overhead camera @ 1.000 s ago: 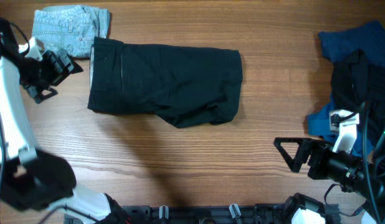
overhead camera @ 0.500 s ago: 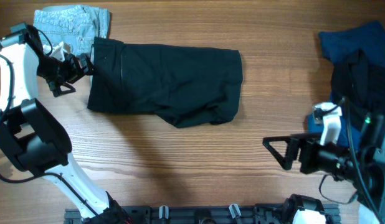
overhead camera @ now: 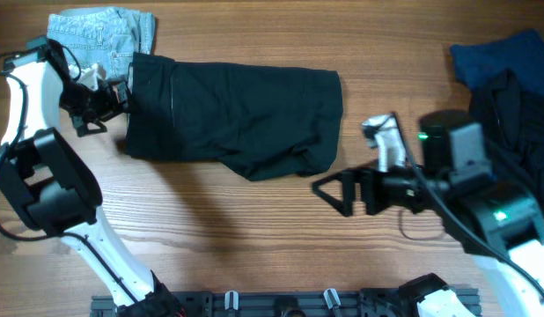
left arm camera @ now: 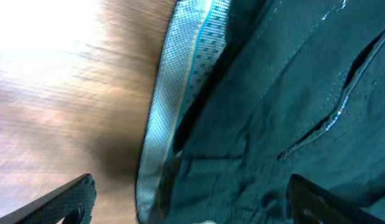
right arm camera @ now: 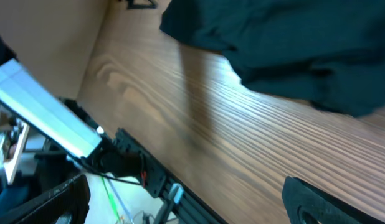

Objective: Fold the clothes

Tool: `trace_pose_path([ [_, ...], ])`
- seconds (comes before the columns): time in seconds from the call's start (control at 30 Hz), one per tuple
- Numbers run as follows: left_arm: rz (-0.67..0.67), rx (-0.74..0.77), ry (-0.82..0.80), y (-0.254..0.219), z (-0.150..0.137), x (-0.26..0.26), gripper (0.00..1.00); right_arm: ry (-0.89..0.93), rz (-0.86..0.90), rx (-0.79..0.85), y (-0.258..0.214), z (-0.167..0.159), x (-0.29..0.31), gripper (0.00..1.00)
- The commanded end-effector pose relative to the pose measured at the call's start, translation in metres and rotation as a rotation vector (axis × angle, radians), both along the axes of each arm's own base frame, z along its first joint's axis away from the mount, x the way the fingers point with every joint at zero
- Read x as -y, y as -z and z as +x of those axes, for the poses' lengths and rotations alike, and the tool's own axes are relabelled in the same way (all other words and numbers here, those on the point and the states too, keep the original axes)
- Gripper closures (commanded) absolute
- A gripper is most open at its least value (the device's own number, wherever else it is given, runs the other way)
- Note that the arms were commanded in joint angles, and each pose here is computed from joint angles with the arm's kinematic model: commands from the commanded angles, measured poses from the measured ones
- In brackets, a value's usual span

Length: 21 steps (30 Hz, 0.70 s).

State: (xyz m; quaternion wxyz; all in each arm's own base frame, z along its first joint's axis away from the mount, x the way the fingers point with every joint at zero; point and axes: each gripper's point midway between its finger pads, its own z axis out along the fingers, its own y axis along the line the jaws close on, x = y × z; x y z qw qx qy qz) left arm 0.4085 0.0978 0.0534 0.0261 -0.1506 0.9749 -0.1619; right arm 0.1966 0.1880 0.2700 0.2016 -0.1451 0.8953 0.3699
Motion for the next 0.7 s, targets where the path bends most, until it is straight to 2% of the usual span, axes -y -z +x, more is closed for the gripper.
trace_pose_path([
  [0.0,-0.036,0.035,0.097,0.008,0.008,0.019,0.03,0.022,-0.047,-0.094,0.02,0.004,-0.02,0.0],
  [0.27,-0.018,0.067,0.117,0.015,0.02,0.023,0.03,-0.021,-0.105,-0.203,0.053,0.006,-0.046,0.01],
  [0.6,-0.051,-0.018,0.116,0.051,0.012,0.025,0.04,-0.034,-0.068,-0.195,0.047,0.007,-0.051,0.01],
  [0.67,-0.054,-0.018,0.115,0.051,0.012,0.026,0.09,-0.034,-0.067,-0.192,0.047,0.008,-0.052,0.01],
])
